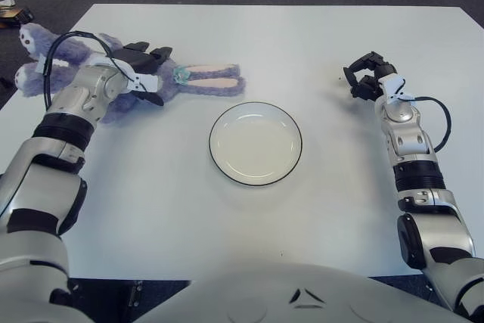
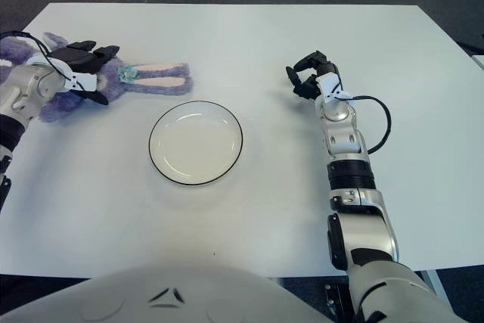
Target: Put the doll into the plate.
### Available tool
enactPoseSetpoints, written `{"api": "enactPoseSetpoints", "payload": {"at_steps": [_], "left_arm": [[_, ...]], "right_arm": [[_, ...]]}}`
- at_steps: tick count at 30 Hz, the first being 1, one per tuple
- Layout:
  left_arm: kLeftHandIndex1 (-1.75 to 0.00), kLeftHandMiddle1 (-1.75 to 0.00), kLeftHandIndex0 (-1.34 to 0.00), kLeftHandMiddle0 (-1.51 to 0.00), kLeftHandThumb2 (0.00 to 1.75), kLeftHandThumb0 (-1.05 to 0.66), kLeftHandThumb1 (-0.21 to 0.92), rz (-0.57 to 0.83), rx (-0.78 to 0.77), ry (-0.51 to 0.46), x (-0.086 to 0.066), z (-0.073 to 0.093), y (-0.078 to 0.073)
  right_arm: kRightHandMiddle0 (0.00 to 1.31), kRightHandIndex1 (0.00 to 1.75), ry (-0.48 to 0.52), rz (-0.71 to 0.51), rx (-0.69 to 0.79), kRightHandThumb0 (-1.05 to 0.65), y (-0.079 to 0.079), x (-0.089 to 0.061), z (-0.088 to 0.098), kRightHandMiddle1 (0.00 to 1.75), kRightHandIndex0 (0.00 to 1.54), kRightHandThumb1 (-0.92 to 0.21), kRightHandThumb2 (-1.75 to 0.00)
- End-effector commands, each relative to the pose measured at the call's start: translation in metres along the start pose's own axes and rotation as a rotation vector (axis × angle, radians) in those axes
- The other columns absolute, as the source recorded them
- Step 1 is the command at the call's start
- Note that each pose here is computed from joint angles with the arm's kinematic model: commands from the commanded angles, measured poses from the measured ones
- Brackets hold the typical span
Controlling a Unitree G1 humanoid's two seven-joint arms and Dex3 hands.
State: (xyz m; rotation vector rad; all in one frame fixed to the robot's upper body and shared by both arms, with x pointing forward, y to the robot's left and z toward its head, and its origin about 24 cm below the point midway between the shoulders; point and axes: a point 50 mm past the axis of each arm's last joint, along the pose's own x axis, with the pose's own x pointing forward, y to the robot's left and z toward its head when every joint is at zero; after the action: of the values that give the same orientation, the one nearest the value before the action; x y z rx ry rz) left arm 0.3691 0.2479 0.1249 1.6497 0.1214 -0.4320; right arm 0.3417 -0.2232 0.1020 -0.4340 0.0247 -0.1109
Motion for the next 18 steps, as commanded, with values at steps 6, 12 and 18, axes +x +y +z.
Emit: {"api": "enactPoseSetpoints", "payload": {"at_steps": [6, 12, 18], "left_arm": [[-0.53, -1.07, -0.32, -0.07, 0.00, -0.47, 0.72, -0.046, 0.010, -0.028, 0.0040, 0.0040, -0.0268], [-0.83, -1.34, -0.21, -0.01, 0.00, -0.43, 0.73, -0.053, 0.016, -0.041, 0.0048, 0.0033, -0.0293], [-1.09, -1.44, -0.17, 0.00, 0.01, -0.32, 0.76, -0.066, 0.051, -0.051, 0.0052, 0.0028, -0.0311]], "right_arm": [[0.36, 1.75, 0.001, -0.011, -0.010, -0.38, -0.0081, -0.0031, -0.0025, 1.66, 0.75, -0.78, -0.63], [0.36, 1.75, 0.000, -0.012, -0.010, -0.37, -0.0085, -0.0031, -0.0026, 1.66, 0.75, -0.78, -0.63], [0.36, 1.75, -0.001, -0.013, -0.009, -0.37, -0.0081, -0.0031, -0.0027, 1.66, 0.75, -0.78, -0.63]]}}
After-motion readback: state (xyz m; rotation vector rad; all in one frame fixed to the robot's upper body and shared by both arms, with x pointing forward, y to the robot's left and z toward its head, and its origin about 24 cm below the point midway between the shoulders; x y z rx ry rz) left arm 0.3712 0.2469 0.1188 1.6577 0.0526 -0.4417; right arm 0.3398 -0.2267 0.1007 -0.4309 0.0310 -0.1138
